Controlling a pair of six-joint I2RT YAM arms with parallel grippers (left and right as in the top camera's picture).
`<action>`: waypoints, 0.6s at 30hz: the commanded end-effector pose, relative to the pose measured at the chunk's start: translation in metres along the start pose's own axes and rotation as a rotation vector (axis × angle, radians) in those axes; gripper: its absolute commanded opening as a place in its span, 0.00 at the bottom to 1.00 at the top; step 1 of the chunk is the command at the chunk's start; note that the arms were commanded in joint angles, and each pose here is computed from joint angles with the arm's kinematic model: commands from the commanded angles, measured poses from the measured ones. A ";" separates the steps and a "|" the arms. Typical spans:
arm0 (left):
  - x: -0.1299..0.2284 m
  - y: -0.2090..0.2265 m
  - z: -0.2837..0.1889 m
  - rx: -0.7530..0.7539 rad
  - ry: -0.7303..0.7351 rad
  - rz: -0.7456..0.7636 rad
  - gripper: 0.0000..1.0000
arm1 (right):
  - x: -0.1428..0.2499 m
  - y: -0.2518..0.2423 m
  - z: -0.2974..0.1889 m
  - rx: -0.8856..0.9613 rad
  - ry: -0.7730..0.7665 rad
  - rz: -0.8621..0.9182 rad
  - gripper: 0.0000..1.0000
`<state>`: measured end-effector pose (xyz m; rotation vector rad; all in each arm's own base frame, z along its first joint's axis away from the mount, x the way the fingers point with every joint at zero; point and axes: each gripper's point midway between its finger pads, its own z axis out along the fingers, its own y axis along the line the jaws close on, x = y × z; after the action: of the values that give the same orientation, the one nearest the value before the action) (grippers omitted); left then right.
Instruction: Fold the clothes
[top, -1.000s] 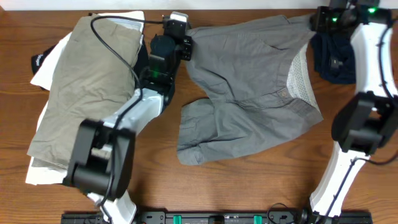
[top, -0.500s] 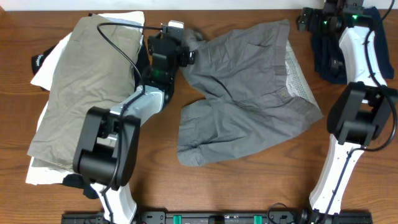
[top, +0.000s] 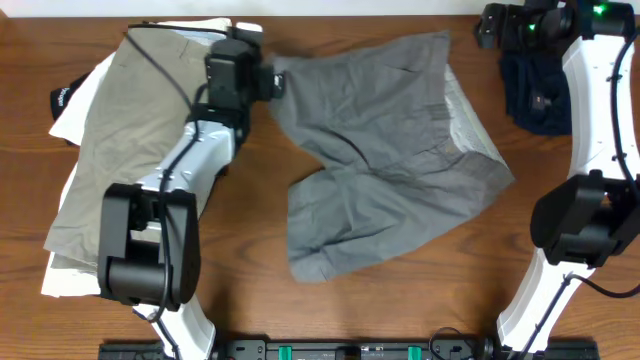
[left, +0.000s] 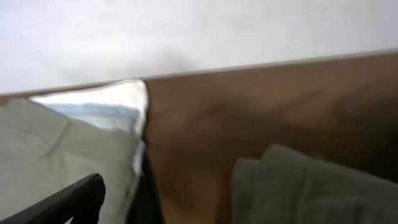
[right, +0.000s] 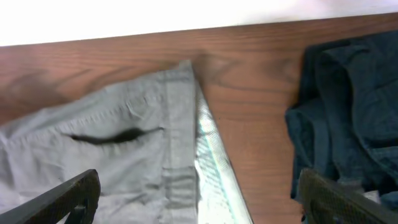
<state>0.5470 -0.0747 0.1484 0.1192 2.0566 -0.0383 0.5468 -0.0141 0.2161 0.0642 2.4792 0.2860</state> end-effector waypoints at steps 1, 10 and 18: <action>-0.039 0.003 -0.008 0.052 -0.123 -0.031 0.98 | 0.002 0.007 -0.002 -0.004 0.009 -0.030 0.99; -0.050 -0.001 -0.009 0.055 -0.173 0.025 0.98 | 0.014 0.019 0.000 -0.016 0.057 -0.038 0.99; 0.040 -0.001 -0.011 0.062 0.198 0.028 0.98 | 0.021 0.014 0.000 0.013 0.087 -0.033 0.99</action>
<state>0.5224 -0.0732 0.1136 0.1810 2.2373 -0.0818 0.5302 0.0001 0.2035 0.0424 2.5682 0.2847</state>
